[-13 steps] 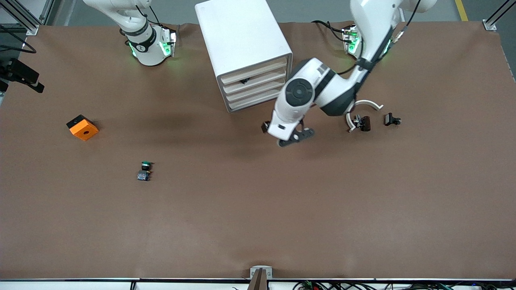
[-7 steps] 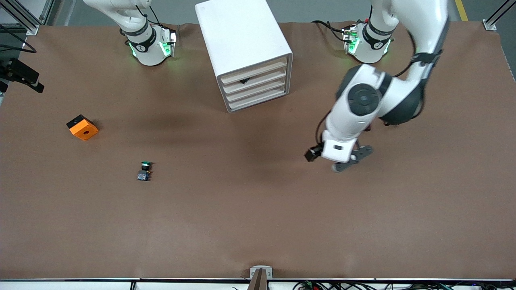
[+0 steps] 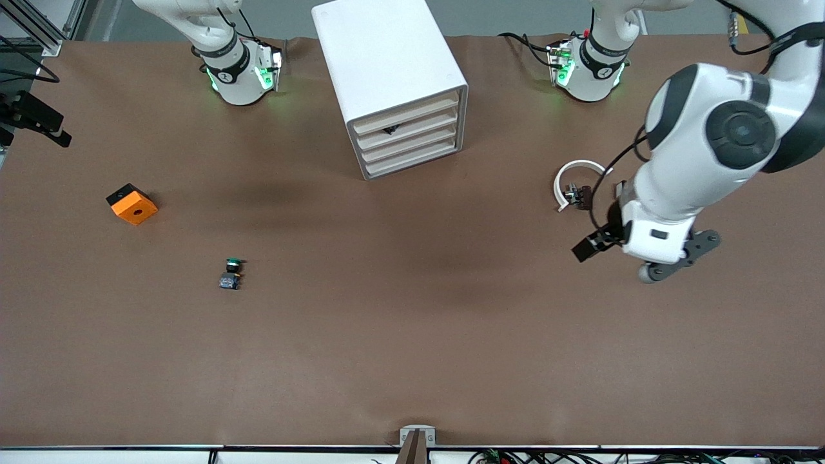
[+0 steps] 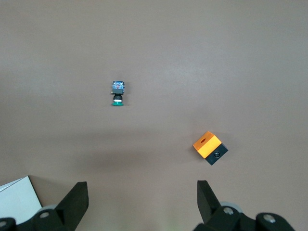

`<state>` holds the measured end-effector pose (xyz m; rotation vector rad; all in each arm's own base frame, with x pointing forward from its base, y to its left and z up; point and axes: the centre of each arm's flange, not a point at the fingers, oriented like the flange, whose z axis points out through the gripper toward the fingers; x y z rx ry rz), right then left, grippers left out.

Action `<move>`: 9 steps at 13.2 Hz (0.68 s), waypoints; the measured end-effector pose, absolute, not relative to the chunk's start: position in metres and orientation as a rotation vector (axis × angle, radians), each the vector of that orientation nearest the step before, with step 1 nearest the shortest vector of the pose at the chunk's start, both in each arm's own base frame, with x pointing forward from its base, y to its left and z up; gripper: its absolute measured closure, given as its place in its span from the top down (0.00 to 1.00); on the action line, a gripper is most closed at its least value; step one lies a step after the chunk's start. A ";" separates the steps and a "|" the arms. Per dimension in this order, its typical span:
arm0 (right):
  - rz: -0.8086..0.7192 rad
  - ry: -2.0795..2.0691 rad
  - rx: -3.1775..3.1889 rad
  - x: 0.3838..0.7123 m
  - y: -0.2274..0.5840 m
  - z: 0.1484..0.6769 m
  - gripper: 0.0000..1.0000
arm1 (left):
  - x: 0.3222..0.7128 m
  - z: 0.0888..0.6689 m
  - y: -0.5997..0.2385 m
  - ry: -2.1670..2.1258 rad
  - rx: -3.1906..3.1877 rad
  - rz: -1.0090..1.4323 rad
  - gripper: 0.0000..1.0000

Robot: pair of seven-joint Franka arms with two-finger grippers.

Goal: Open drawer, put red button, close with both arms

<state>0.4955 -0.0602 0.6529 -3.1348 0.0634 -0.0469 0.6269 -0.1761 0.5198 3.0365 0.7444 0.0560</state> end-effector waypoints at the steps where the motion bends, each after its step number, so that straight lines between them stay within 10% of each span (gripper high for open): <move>1: -0.049 0.063 -3.135 0.495 -0.060 0.654 1.00 | 0.626 0.533 -0.161 0.699 3.047 0.075 1.00; 9: -0.046 0.065 -3.134 0.493 -0.061 0.653 1.00 | 0.573 0.626 -0.056 0.222 3.188 0.131 1.00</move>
